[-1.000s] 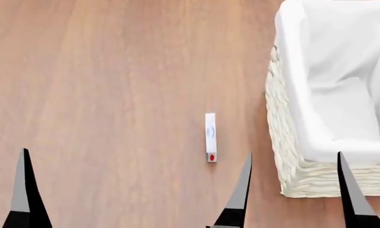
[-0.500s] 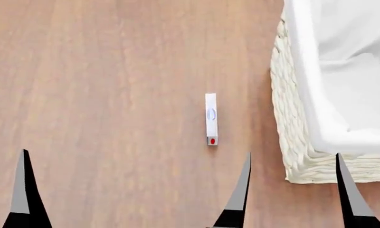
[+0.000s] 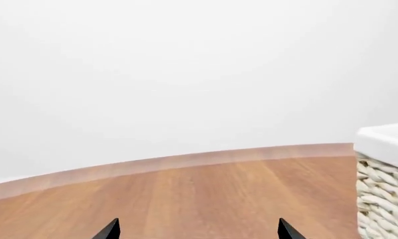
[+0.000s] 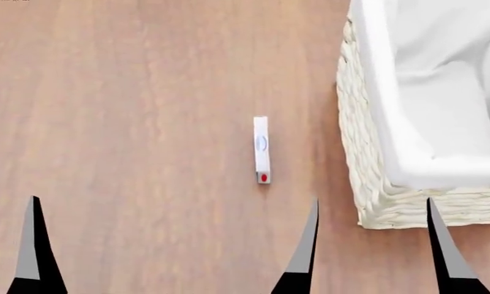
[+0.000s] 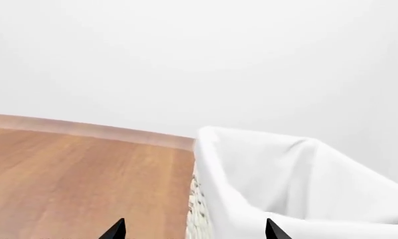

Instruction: Pick up the alphabet soup and the cream cheese box, and put them in the basket.

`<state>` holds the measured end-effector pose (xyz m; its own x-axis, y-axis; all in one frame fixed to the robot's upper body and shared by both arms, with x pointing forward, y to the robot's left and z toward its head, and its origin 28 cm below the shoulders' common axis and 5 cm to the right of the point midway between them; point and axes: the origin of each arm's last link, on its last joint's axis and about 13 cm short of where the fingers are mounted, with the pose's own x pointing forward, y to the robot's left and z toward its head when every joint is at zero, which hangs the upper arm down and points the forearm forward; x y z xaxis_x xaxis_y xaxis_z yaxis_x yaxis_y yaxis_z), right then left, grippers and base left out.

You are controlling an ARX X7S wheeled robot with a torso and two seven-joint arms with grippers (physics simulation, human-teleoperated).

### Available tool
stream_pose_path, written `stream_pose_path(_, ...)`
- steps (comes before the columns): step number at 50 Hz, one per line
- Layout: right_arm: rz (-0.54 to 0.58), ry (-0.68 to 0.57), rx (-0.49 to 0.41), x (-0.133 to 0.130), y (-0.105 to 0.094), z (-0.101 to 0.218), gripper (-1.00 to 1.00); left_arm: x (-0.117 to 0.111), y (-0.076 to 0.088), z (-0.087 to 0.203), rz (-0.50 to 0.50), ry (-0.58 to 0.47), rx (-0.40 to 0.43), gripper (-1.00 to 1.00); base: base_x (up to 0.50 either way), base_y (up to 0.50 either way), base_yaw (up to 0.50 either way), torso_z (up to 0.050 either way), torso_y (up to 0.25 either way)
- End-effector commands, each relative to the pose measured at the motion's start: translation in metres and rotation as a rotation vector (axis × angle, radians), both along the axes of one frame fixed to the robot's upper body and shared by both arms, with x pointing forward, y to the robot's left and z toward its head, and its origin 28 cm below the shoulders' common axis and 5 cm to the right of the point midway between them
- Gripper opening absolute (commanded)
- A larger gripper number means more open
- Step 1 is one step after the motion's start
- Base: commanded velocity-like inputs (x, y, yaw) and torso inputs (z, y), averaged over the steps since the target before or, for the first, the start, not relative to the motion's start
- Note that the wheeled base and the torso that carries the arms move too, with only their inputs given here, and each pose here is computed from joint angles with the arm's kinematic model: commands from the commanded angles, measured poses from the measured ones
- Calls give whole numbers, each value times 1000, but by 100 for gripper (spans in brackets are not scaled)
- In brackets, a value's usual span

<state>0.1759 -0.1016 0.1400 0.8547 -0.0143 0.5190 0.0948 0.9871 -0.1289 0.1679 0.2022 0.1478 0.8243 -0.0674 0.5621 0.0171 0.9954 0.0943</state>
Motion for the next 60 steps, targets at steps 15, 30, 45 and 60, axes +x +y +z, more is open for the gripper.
stream_pose_path(15,7,-1,-4,-2,1,0,100,-1,0,-1,-1,-3,2,100,0,0,-207,0,0)
stream_pose_path(30,10,5,3,0,1,-1,100,0,0,-2,2,2,1,100,0,0,-206,0,0)
stream_pose_path(45,13,6,4,0,1,-1,100,0,1,-3,4,4,-2,100,0,0,-209,0,0)
stream_pose_path(60,15,7,1,0,2,-1,100,0,1,-3,4,6,-3,100,0,0,-239,0,0)
